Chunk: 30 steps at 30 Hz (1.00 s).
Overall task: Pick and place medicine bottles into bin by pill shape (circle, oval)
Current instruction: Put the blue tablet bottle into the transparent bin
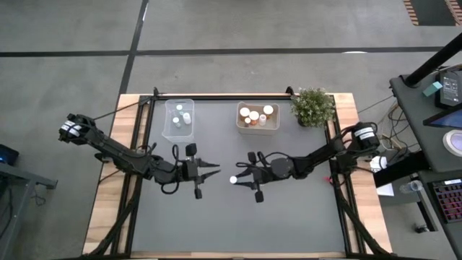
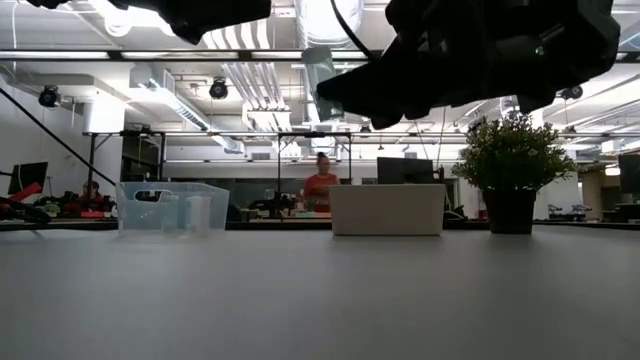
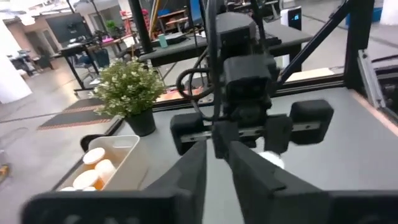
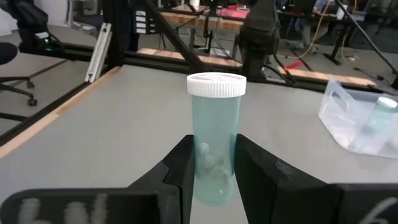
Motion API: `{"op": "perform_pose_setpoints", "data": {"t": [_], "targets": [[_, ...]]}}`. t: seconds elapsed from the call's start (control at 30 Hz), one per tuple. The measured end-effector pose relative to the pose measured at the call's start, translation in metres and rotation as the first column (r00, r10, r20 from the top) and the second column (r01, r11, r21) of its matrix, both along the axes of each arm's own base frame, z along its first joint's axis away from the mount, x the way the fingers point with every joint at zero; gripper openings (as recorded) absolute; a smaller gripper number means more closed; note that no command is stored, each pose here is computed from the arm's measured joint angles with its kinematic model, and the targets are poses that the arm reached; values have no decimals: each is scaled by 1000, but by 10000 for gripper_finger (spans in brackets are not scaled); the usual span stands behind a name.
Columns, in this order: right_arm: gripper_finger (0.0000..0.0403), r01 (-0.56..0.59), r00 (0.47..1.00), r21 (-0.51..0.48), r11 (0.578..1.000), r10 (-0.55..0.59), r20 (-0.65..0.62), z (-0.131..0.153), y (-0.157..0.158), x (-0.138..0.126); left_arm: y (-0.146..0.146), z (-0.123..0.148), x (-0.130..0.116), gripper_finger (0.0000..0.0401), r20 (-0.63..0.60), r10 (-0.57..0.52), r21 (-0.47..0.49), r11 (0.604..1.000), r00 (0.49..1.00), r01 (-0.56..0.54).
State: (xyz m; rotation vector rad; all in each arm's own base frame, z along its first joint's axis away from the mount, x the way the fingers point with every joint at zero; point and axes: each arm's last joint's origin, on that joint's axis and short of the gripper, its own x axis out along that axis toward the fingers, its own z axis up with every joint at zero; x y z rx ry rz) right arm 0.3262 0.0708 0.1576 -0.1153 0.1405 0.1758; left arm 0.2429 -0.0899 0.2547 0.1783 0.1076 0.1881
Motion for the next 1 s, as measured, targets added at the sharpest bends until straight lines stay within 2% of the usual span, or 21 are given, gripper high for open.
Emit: {"op": "perform_pose_setpoints", "data": {"t": [0.2, 0.37, 0.73, 1.0], "targets": [[89, -1, 1000, 16, 1000, 0, 26, -6, 1, 3, 0, 0, 0, 125, 2, -8, -15, 1000, 1000, 8], [89, 3, 999, 31, 1000, -4, 46, -12, 1, 5, -1, 0, 0, 157, 4, -38, -21, 999, 999, 38], [89, -6, 993, 44, 999, 1, 119, -26, 4, 18, -3, -6, 3, 162, -8, -37, -63, 997, 999, 37], [89, -30, 986, 15, 999, 27, 165, -20, 5, 22, -9, -24, 20, 162, 4, -32, -91, 995, 999, 33]]}}
